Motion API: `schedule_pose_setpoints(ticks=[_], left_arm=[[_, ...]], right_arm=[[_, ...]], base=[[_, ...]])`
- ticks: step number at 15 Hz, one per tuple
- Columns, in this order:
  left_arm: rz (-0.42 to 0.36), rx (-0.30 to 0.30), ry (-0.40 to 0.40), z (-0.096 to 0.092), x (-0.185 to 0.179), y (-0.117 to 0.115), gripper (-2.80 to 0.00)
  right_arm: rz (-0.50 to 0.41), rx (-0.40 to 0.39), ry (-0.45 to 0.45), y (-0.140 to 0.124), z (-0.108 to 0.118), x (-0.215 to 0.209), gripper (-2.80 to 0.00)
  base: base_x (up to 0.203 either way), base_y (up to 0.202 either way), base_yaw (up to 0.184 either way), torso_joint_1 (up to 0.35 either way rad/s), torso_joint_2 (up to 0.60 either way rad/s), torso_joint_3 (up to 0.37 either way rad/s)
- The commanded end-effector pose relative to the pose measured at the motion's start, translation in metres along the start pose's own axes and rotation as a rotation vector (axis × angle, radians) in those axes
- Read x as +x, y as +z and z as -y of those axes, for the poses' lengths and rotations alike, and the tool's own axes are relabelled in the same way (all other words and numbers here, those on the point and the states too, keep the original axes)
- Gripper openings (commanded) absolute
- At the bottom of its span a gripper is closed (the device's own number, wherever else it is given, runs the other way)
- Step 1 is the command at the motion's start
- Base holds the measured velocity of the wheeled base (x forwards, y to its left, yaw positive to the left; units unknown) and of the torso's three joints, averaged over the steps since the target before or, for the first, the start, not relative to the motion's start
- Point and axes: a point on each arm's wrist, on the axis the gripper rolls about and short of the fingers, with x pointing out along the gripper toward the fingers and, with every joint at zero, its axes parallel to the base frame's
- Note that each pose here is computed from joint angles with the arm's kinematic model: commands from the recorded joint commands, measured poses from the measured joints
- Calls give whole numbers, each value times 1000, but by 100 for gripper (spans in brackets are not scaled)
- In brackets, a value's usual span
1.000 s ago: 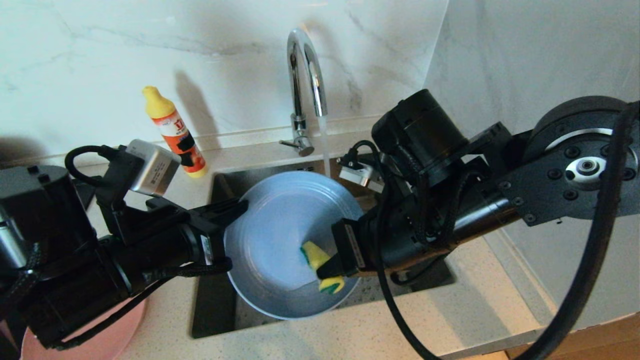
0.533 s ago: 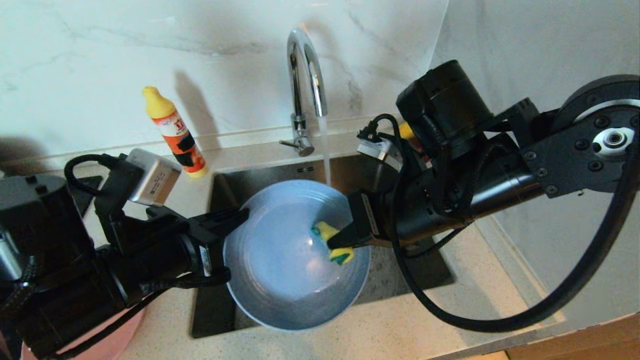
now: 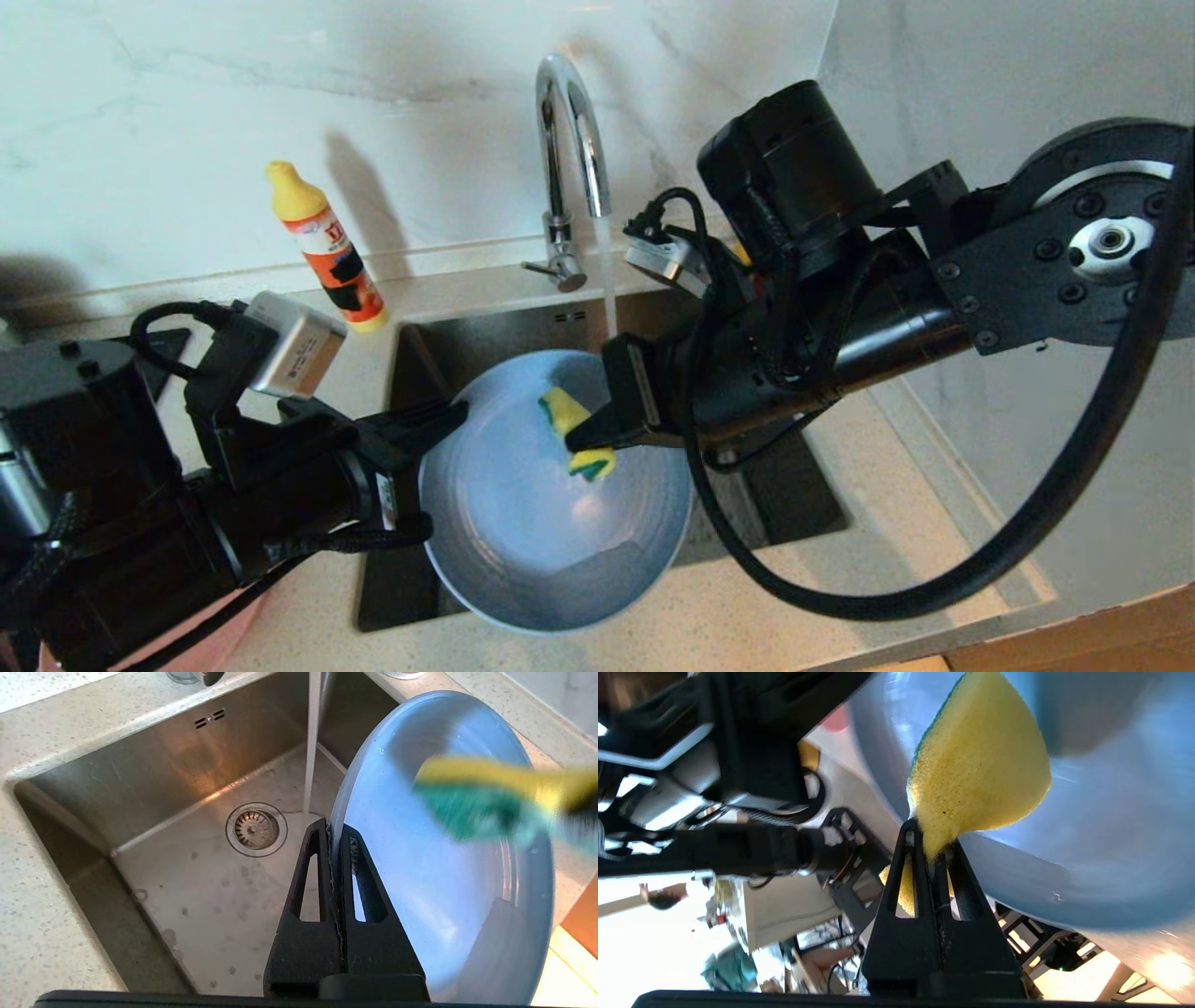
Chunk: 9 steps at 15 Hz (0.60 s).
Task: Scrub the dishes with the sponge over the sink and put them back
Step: Wipe the plate
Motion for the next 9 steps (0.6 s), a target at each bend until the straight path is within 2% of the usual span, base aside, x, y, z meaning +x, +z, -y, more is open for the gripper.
schedule_pose_setpoints(ticks=[1,9], left_arm=[[1,-1,-8,2,0,0,-280],[41,-9,-7,3,-5,8,-280]], right_arm=[[-47,-15,19,-8,-9,17,-280],[-164,-27,16,-30,-17,59,-280]], base=[[0,0,0,0,0,0],[0,0,0,0,0,0]])
